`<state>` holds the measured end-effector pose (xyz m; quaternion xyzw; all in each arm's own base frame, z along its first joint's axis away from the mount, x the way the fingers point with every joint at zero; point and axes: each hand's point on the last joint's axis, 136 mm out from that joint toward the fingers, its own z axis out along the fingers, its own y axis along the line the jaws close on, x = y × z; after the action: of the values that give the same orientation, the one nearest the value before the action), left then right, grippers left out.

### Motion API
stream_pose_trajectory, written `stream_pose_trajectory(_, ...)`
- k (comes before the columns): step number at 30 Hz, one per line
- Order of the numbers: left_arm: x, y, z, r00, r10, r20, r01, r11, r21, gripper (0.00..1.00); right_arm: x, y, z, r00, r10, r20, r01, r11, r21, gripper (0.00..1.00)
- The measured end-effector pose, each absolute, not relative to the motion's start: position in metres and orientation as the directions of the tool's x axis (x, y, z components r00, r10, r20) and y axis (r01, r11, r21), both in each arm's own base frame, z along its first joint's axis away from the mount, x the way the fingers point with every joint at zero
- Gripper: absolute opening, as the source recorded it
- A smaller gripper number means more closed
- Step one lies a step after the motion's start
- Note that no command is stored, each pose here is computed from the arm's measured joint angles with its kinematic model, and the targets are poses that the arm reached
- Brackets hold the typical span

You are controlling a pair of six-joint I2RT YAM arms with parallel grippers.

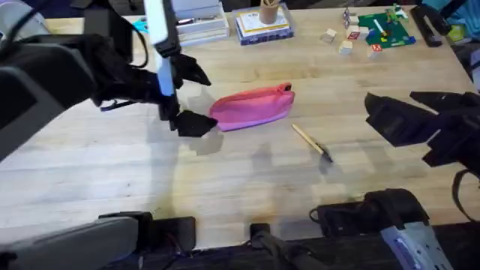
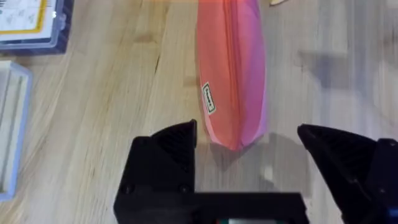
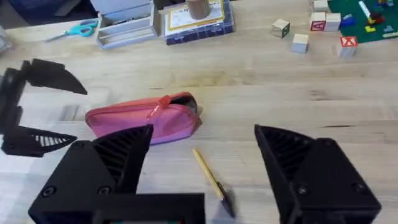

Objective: Unzip the bag, pick up the pens from the table one at a time and place them inside, then zip the bag closed.

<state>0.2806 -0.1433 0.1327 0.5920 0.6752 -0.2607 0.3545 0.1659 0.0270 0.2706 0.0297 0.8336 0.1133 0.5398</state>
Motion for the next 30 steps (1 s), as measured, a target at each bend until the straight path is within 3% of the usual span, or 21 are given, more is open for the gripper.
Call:
stream_pose_trajectory(6,0.299,-0.163,0.118,-0.045,0.598,-0.800,0.986,0.156,0.061,0.993,0.166,0.027,0.271,-0.415,0.172,-0.894,-0.073,0.973,0.221,0.998)
stream_pose_trajectory(14,0.302,-0.176,0.097,-0.152,0.586,-0.796,0.982,0.184,-0.053,0.993,0.166,0.027,0.271,-0.415,0.172,-0.894,-0.073,0.973,0.221,0.998)
stream_pose_trajectory(30,0.301,-0.177,0.095,-0.177,0.582,-0.793,0.978,0.193,-0.076,0.984,0.166,0.027,0.271,-0.415,0.172,-0.894,-0.073,0.973,0.221,0.998)
